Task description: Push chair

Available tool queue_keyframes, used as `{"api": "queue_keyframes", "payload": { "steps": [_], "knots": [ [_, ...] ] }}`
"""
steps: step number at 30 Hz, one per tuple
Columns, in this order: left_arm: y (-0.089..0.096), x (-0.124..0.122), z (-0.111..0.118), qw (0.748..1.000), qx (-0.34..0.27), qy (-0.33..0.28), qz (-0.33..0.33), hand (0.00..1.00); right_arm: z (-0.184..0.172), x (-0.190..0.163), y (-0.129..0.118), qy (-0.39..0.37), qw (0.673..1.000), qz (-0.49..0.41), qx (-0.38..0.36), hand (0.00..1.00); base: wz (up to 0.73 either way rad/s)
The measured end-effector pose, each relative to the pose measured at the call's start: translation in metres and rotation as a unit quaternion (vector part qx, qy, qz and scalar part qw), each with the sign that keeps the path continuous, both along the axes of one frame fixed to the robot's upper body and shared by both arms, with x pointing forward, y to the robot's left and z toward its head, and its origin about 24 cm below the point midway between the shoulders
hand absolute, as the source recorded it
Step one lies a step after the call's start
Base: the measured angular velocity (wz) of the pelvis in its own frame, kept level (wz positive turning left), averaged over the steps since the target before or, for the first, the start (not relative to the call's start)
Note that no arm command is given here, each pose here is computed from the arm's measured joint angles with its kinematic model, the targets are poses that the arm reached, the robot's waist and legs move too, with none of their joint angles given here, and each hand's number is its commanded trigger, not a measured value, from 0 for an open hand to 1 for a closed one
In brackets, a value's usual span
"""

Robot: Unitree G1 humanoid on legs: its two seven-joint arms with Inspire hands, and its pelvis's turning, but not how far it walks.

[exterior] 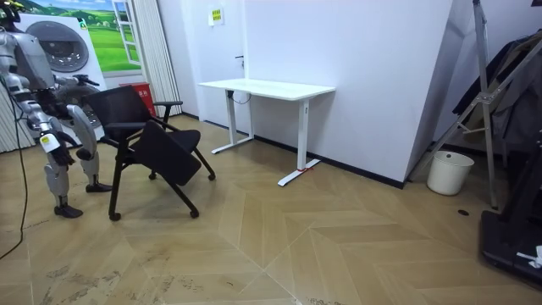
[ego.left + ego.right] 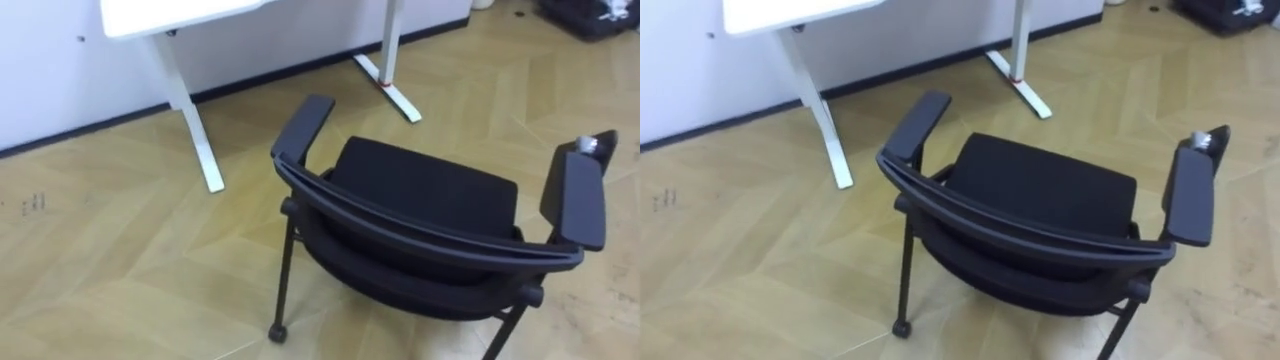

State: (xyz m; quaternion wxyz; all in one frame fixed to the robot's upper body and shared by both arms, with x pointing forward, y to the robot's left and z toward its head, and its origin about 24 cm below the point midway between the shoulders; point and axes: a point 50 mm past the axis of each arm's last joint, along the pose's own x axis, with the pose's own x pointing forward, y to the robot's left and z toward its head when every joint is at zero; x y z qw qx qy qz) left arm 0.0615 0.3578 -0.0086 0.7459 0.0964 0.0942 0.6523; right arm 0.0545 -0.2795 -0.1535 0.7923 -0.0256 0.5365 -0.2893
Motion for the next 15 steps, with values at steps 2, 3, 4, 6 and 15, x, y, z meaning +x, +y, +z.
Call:
{"api": "queue_keyframes", "payload": {
  "steps": [2, 3, 4, 6, 15],
  "knots": [
    [0.001, 0.012, 0.015, 0.998, 0.057, 0.002, -0.014, 0.0, 0.0, 0.0, 0.0, -0.002, 1.0, -0.001, 0.002, 0.0, 0.04],
    [0.0, 0.022, 0.027, 0.995, 0.097, -0.001, -0.024, 0.0, 0.0, 0.0, 0.0, -0.002, 1.0, 0.001, 0.005, 0.0, 0.03],
    [-0.002, 0.032, 0.04, 0.99, 0.138, -0.006, -0.036, 0.0, 0.0, -0.001, 0.001, 0.0, 1.0, 0.003, 0.006, 0.0, 0.0],
    [-0.006, 0.046, 0.056, 0.977, 0.203, -0.002, -0.063, 0.0, -0.001, -0.003, 0.001, 0.001, 1.0, 0.004, 0.01, 0.0, -0.02],
    [-0.041, 0.082, 0.122, 0.875, 0.457, 0.015, -0.158, 0.0, 0.001, -0.019, -0.01, 0.024, 1.0, -0.009, 0.008, 0.0, -0.07]
  ]
}}
